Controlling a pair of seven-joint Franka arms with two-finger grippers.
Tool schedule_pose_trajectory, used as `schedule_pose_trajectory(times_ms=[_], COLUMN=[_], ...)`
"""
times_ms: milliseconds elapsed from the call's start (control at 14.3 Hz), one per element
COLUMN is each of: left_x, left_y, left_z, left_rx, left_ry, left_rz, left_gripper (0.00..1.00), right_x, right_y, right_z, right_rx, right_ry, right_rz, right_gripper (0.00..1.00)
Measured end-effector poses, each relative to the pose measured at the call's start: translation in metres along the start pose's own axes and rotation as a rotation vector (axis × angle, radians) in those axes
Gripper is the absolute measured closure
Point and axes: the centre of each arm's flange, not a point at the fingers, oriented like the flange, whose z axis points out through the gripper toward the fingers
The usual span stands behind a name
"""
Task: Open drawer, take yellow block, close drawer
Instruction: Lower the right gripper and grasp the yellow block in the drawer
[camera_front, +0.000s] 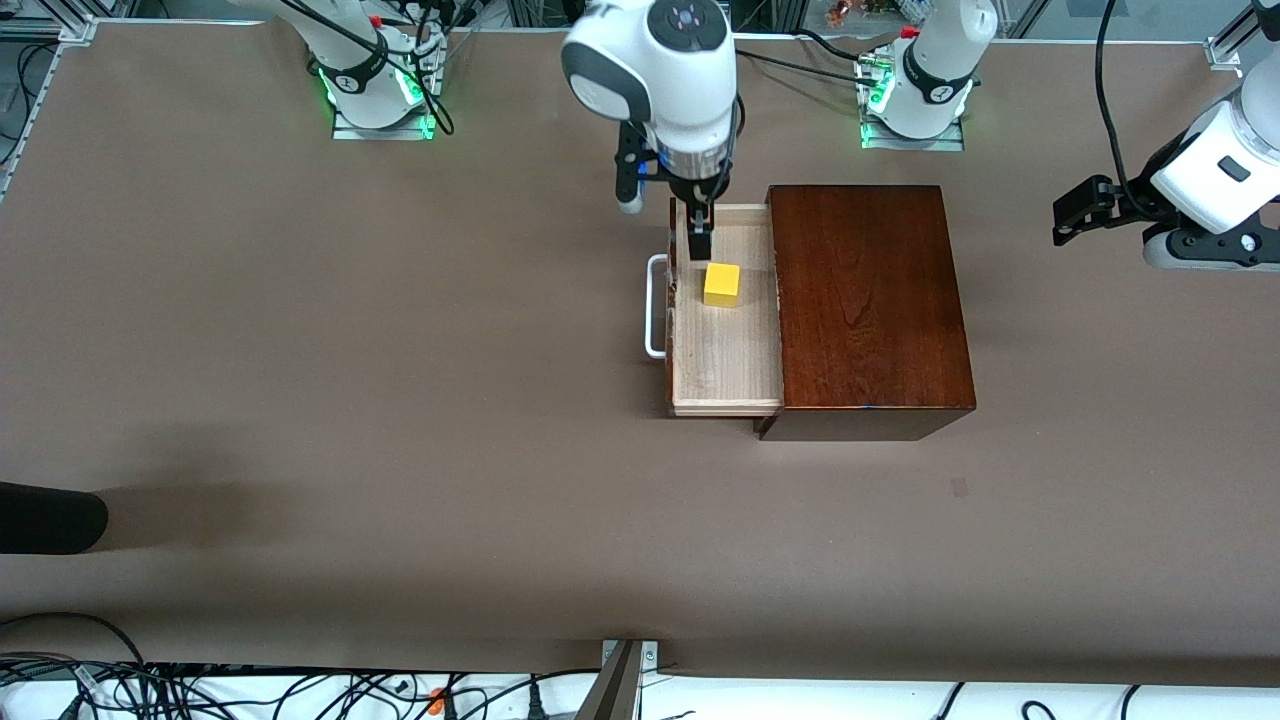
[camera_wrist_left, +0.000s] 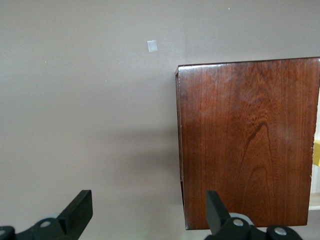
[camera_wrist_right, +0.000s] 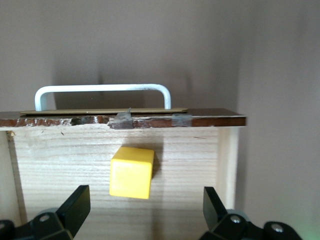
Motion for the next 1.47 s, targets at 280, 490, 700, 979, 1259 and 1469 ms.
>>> schedule_pose_trajectory(times_ms=[280, 490, 700, 979, 1259, 1469], left_x=[0.008, 0.01, 0.01, 0.01, 0.01, 0.01], left_y=[-0.018, -0.029, -0.03, -0.032, -0.033, -0.033], left_z=[0.007, 0.009, 0.005, -0.003, -0.002, -0.003], left_rx=[-0.017, -0.023, -0.023, -0.022, -0.023, -0.023], left_ry=[0.005, 0.008, 0.019, 0.038, 0.037, 0.037], left_rz=[0.02, 0.026, 0.027, 0.025, 0.024, 0.024], left_gripper=[0.0, 0.0, 0.0, 0.0, 0.0, 0.0], right_x=[-0.003, -0.007, -0.014, -0.016, -0.014, -0.013], right_y=[-0.008, -0.009, -0.001, -0.001, -0.005, -0.011], right_z=[0.033, 0.047, 0.065, 0.084, 0.086, 0.078], right_rx=[0.002, 0.024, 0.056, 0.067, 0.071, 0.071], right_ry=[-0.018, -0.033, -0.027, -0.027, -0.026, -0.01], right_rz=[0.015, 0.009, -0.006, -0.008, -0.003, 0.007], right_gripper=[0.0, 0.0, 0.0, 0.03, 0.32, 0.44])
